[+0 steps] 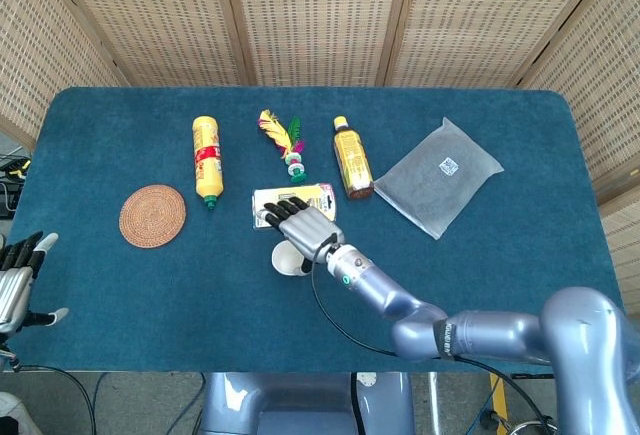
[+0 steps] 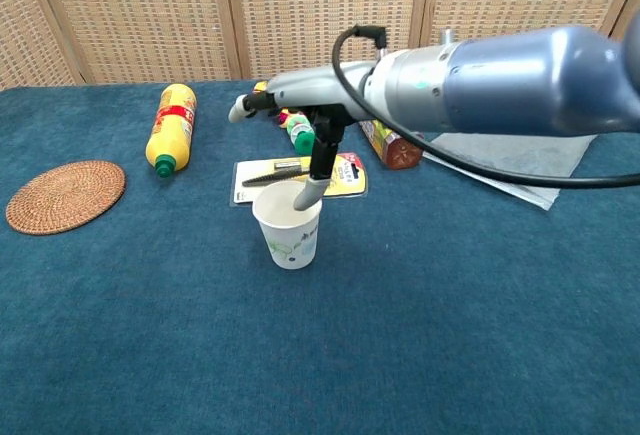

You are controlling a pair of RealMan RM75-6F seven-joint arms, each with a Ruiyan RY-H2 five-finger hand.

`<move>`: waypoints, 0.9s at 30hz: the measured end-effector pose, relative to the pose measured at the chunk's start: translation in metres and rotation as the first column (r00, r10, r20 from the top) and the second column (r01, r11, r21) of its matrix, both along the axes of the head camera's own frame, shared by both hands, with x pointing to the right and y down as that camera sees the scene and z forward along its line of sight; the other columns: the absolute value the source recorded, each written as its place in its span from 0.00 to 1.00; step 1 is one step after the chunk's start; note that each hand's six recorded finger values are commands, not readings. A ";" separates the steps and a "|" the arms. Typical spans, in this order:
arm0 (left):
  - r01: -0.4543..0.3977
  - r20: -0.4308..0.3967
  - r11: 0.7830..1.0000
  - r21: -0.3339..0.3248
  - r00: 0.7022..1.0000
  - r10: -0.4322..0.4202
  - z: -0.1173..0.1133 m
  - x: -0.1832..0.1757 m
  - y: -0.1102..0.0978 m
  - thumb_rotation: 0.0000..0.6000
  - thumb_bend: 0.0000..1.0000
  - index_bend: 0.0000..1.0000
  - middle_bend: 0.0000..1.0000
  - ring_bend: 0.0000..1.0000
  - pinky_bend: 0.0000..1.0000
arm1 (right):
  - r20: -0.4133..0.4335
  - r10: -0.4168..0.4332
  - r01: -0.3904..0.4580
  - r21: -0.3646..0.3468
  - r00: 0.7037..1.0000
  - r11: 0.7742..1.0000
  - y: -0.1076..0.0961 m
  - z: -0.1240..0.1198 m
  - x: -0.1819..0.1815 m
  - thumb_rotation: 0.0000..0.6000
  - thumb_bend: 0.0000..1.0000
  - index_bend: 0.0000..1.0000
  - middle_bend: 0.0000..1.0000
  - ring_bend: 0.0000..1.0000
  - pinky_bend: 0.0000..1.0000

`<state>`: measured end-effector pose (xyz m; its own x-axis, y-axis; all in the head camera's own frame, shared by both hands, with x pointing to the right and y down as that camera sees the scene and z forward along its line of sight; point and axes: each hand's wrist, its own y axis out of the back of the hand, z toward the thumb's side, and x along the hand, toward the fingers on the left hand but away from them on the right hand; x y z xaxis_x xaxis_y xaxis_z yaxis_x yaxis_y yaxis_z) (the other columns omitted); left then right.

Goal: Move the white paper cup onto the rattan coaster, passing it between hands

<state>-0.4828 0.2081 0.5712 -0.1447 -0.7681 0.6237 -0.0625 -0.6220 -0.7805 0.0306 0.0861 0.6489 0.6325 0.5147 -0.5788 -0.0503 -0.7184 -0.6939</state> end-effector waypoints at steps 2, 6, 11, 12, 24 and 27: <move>-0.019 0.002 1.000 0.000 1.000 0.019 0.000 0.004 0.002 1.00 0.00 0.00 0.00 0.00 0.00 | -0.009 0.022 -0.022 0.027 1.000 0.999 -0.002 -0.014 0.021 1.00 0.00 0.02 0.00 0.00 0.00; -0.045 0.007 0.999 0.008 0.999 0.045 0.000 0.012 0.005 1.00 0.00 0.00 0.00 0.00 0.00 | -0.057 0.070 -0.064 0.101 0.996 0.993 -0.003 -0.043 0.082 1.00 0.00 0.02 0.00 0.00 0.00; -0.129 0.019 0.991 0.031 0.992 0.128 0.006 0.027 -0.001 1.00 0.00 0.00 0.00 0.00 0.00 | -0.131 0.097 -0.060 0.258 0.987 0.964 0.006 -0.063 0.156 1.00 0.00 0.02 0.00 0.00 0.00; -0.151 0.020 0.988 0.037 0.988 0.150 0.008 0.030 -0.003 1.00 0.00 0.00 0.00 0.00 0.00 | -0.139 0.102 -0.059 0.284 0.985 0.957 0.010 -0.066 0.168 1.00 0.00 0.02 0.00 0.00 0.00; -0.528 -0.100 0.827 0.194 0.828 0.552 0.036 0.121 -0.068 1.00 0.00 0.00 0.00 0.00 0.00 | -0.138 0.371 -0.281 0.435 0.918 0.856 0.076 -0.072 0.331 1.00 0.00 0.07 0.00 0.00 0.00; -0.604 -0.133 0.770 0.206 0.762 0.634 0.045 0.145 -0.076 1.00 0.00 0.00 0.00 0.00 0.00 | -0.155 0.394 -0.287 0.457 0.906 0.842 0.086 -0.070 0.340 1.00 0.00 0.08 0.00 0.00 0.00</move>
